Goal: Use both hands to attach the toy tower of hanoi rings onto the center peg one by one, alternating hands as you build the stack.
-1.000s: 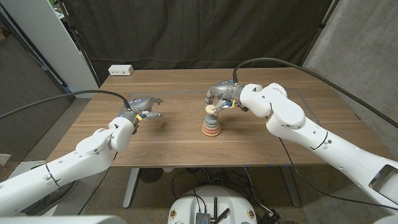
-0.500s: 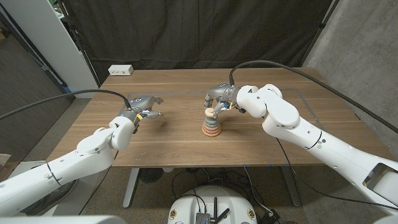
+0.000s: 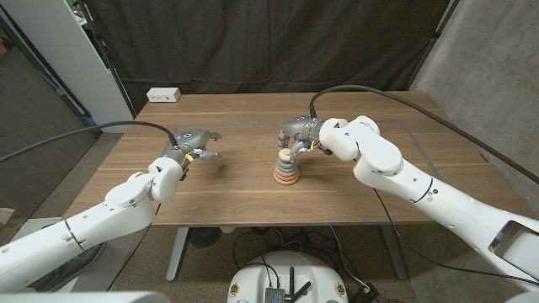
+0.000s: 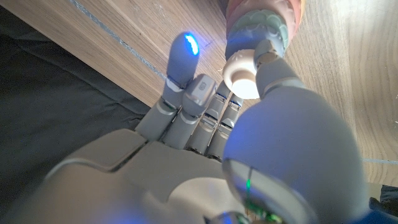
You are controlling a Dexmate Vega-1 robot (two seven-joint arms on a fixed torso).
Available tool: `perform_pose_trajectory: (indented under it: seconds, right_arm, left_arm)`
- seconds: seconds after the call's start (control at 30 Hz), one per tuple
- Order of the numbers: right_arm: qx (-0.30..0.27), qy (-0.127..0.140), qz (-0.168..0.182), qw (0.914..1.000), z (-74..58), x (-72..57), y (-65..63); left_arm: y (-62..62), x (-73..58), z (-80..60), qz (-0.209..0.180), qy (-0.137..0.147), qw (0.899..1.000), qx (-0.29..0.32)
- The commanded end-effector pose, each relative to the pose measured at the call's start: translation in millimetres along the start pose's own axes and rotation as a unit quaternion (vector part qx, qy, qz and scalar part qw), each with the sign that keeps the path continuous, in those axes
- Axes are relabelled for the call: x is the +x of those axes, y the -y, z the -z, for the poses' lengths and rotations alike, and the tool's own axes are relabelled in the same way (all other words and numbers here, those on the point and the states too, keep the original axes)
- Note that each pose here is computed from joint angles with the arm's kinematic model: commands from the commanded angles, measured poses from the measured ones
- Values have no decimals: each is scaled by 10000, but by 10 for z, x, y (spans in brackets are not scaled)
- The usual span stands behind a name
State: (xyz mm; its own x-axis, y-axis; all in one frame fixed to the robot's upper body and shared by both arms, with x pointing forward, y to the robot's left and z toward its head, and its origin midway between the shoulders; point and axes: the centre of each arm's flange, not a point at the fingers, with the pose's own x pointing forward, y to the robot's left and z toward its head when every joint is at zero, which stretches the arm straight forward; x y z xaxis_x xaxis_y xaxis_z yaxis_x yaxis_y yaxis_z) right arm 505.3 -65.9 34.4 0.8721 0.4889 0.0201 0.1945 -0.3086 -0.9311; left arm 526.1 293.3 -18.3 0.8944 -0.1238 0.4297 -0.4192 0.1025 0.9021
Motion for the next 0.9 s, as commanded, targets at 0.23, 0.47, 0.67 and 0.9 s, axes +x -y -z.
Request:
perform_pose_trajectory:
  seconds: [0.23,0.47,0.67,0.9]
  right_arm:
    - [-149,-25,-32,9999,-68,36,-47]
    - [-241,-62,-65,9997,-88,76,-58]
    - [-299,-107,-139,9994,-91,121,-76]
    - [-295,-156,-277,9991,-75,142,-126]
  left_arm:
    - [14,27,28,21,-37,10000,-13]
    - [7,27,50,11,-50,10000,-13]
    - [4,27,68,-1,-31,10000,-27]
    - [20,32,92,14,-61,10000,-39]
